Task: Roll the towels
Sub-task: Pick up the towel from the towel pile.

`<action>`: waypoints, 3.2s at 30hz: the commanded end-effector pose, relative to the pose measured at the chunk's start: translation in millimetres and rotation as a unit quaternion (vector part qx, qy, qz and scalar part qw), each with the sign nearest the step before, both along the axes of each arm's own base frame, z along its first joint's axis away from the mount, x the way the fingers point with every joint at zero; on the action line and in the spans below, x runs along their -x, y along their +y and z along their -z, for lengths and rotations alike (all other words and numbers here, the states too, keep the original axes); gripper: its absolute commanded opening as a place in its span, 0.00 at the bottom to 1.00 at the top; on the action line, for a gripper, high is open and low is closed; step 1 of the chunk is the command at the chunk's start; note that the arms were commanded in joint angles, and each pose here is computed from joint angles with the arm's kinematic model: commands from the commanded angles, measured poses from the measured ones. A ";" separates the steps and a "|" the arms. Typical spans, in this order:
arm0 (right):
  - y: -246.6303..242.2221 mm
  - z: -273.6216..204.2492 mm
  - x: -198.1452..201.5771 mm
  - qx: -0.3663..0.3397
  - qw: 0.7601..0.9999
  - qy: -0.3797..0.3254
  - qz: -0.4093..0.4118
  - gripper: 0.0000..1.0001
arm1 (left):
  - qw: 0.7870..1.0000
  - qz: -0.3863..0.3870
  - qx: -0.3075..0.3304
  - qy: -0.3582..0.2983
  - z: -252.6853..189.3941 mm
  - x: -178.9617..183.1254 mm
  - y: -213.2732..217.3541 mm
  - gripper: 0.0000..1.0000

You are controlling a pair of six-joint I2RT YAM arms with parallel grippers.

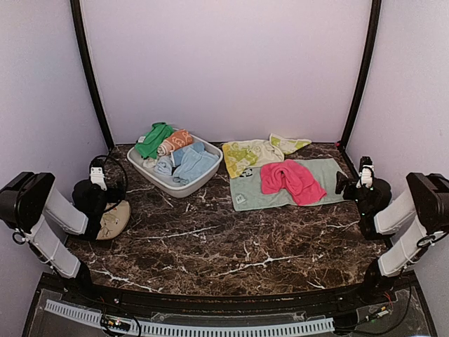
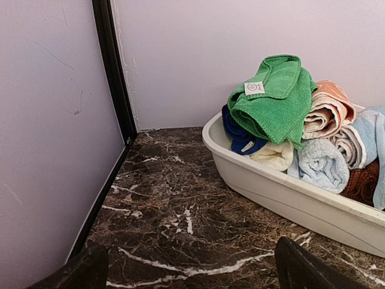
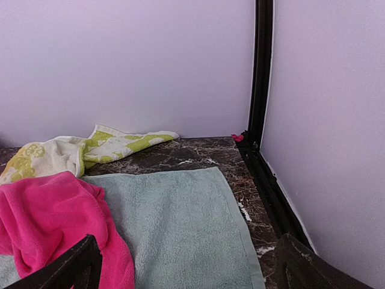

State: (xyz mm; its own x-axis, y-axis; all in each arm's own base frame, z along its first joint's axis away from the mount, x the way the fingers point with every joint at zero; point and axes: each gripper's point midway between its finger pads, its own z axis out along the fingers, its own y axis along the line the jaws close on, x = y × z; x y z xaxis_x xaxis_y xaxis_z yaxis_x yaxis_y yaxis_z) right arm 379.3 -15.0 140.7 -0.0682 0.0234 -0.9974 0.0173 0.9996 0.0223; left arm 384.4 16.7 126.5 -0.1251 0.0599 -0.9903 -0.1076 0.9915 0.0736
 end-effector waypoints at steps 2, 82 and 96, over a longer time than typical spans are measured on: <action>-0.3 -3.2 0.8 0.003 1.000 -0.008 0.000 1.00 | 1.000 0.002 -0.002 0.001 1.0 2.2 -0.3 0.99; 334.9 -263.7 3.6 -0.004 0.961 0.118 -0.250 0.00 | 0.877 0.394 -0.005 0.275 -94.3 66.1 -111.4 0.91; 383.8 -403.1 83.2 -0.122 0.909 0.005 -0.399 0.00 | 0.850 0.468 0.027 0.241 -117.7 86.7 -136.0 0.93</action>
